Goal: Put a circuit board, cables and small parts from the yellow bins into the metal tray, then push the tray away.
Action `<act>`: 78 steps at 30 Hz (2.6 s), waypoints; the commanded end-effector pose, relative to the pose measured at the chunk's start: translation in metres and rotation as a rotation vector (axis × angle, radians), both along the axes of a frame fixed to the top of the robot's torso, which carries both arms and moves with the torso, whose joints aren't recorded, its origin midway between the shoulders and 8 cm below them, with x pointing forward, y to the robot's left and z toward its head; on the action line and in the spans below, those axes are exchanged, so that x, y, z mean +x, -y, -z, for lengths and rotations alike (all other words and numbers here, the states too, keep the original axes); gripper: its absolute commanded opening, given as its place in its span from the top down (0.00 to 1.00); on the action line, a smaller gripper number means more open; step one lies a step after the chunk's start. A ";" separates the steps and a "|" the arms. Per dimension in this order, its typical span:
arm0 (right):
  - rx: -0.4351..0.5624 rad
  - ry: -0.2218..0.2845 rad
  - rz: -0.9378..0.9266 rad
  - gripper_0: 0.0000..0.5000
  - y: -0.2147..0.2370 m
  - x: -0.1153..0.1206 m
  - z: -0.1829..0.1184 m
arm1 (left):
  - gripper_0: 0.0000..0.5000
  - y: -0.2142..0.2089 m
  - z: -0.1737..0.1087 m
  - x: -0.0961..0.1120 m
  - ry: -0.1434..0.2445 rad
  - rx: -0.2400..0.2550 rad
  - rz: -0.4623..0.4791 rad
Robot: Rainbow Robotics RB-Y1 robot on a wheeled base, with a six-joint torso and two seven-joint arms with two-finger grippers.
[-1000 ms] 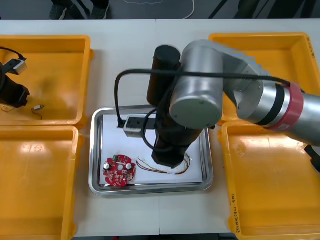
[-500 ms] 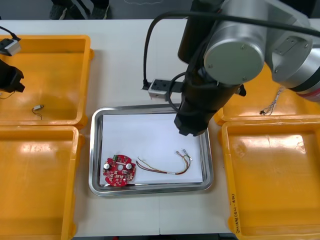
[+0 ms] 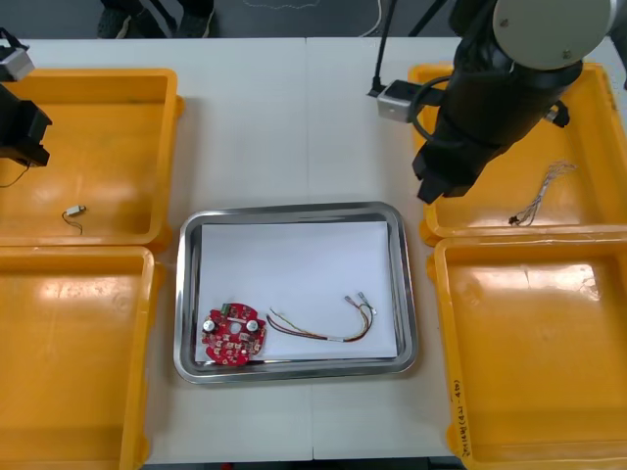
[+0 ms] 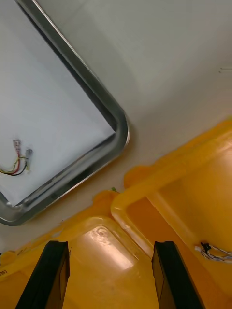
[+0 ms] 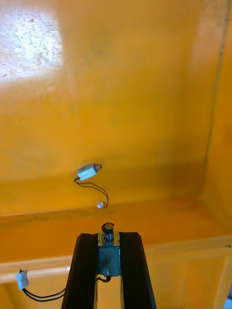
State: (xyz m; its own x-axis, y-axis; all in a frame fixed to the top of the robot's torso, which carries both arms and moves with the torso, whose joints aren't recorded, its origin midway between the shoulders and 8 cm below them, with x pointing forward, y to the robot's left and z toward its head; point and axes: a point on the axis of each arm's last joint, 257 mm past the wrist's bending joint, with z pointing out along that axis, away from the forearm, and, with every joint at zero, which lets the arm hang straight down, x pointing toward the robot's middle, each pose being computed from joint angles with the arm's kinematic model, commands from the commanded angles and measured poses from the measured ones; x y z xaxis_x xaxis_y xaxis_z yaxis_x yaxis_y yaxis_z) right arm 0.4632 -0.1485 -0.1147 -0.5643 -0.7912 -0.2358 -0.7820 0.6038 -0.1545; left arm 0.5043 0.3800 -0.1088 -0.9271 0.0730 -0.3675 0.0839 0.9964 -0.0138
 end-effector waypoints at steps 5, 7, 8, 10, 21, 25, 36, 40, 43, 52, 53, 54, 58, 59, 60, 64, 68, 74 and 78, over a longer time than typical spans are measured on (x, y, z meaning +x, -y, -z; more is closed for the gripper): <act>0.003 0.081 0.119 0.00 0.065 0.035 -0.052 | 1.00 0.007 -0.055 -0.019 0.093 0.061 -0.027; -0.006 0.087 0.123 0.00 0.076 0.041 -0.054 | 1.00 0.011 -0.053 -0.024 0.111 0.056 -0.037; -0.006 0.091 0.136 0.00 0.084 0.045 -0.056 | 1.00 0.015 -0.053 -0.027 0.120 0.056 -0.037; 0.003 0.083 0.157 0.00 0.095 0.050 -0.056 | 1.00 0.021 -0.050 -0.031 0.125 0.052 -0.037; 0.080 0.063 0.397 0.00 0.150 0.077 -0.041 | 1.00 0.090 -0.056 -0.045 0.193 -0.065 -0.042; 0.124 0.071 0.500 0.00 0.167 0.089 -0.035 | 1.00 0.114 -0.056 -0.052 0.211 -0.127 -0.074; 0.176 0.073 0.677 0.00 0.212 0.105 -0.013 | 1.00 0.165 -0.029 -0.068 0.201 -0.189 -0.114; 0.208 0.048 0.773 0.00 0.224 0.105 -0.001 | 1.00 0.182 -0.014 -0.072 0.181 -0.186 -0.126; 0.226 0.038 0.833 0.00 0.228 0.108 0.008 | 1.00 0.196 -0.005 -0.073 0.172 -0.192 -0.120; 0.282 0.055 0.928 0.00 0.234 0.124 0.038 | 1.00 0.218 0.033 -0.071 0.122 -0.153 -0.133; 0.290 0.061 0.939 0.00 0.235 0.126 0.043 | 1.00 0.219 0.037 -0.069 0.116 -0.145 -0.139; 0.298 0.065 0.945 0.00 0.235 0.127 0.050 | 1.00 0.220 0.042 -0.068 0.109 -0.137 -0.146; 0.328 0.064 0.992 0.00 0.232 0.129 0.063 | 1.00 0.218 0.060 -0.066 0.078 -0.104 -0.168; 0.337 0.061 1.006 0.00 0.229 0.130 0.064 | 1.00 0.218 0.066 -0.066 0.064 -0.095 -0.172; 0.340 0.053 1.018 0.00 0.225 0.129 0.067 | 1.00 0.218 0.073 -0.067 0.045 -0.088 -0.175; 0.339 0.031 1.049 0.00 0.220 0.126 0.076 | 1.00 0.220 0.089 -0.066 0.004 -0.078 -0.187; 0.332 0.026 1.061 0.00 0.222 0.123 0.083 | 1.00 0.225 0.096 -0.060 0.001 -0.084 -0.196; 0.324 0.027 1.088 0.00 0.230 0.120 0.094 | 1.00 0.230 0.108 -0.054 0.003 -0.077 -0.179; 0.316 0.023 1.098 0.00 0.231 0.117 0.102 | 1.00 0.235 0.116 -0.051 0.007 -0.073 -0.160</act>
State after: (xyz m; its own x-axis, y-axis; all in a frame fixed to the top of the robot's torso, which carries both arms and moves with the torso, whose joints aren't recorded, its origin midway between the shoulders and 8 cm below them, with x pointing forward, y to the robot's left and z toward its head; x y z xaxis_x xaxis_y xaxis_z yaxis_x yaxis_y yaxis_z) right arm 0.5773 -0.3809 -0.2169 -0.9227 0.1657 -0.3480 0.1448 0.9858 0.0855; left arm 0.4542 0.1581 -0.2165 -0.9095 -0.2069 -0.3604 -0.1773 0.9776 -0.1137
